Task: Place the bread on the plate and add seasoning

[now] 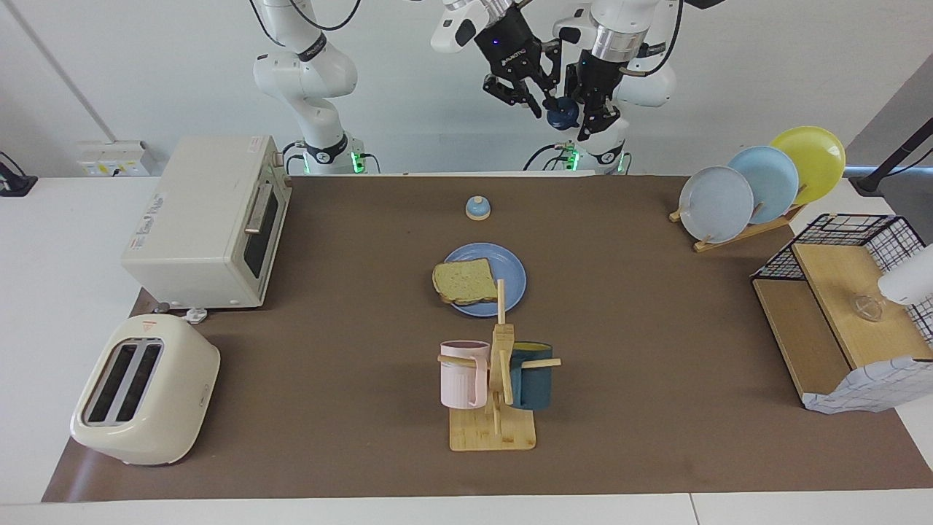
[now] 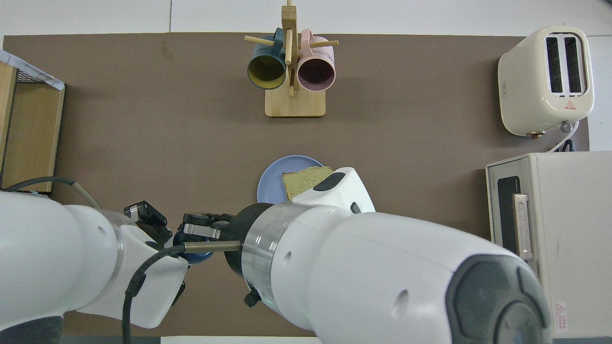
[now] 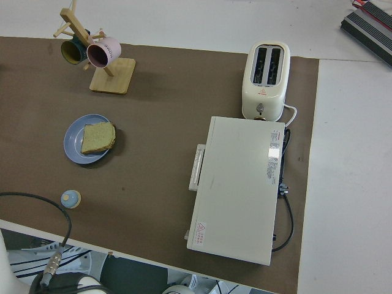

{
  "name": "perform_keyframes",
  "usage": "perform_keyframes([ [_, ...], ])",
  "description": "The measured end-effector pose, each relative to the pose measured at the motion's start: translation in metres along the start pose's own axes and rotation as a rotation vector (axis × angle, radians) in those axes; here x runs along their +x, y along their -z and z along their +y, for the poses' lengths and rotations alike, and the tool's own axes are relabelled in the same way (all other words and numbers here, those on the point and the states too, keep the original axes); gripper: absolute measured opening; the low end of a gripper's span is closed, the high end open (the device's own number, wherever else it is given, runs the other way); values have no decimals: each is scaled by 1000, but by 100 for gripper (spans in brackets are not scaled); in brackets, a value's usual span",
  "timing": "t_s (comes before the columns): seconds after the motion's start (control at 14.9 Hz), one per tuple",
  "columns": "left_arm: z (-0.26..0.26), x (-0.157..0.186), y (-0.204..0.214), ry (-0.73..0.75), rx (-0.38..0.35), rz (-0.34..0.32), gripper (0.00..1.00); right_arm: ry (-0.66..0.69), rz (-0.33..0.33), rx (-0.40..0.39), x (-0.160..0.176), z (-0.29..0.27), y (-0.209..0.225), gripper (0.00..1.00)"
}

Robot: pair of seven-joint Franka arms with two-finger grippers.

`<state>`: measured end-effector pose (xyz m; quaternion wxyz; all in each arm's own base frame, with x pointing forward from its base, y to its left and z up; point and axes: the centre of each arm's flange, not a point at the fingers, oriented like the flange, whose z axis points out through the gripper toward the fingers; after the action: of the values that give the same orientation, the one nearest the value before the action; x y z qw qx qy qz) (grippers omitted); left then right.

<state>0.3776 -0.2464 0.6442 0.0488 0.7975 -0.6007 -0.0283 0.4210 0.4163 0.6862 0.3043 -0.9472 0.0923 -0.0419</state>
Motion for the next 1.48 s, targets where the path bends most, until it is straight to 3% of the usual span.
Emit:
perform_keyframes([
  [0.61, -1, 2, 1, 29, 8, 16, 41, -16, -5, -1, 14, 7, -2, 8],
  [1.14, 0, 4, 1, 29, 9, 21, 35, 138, -23, -27, 19, 13, -5, 6],
  [1.48, 0, 3, 2, 30, 9, 23, 35, -11, -20, -28, 18, 12, -5, 6],
])
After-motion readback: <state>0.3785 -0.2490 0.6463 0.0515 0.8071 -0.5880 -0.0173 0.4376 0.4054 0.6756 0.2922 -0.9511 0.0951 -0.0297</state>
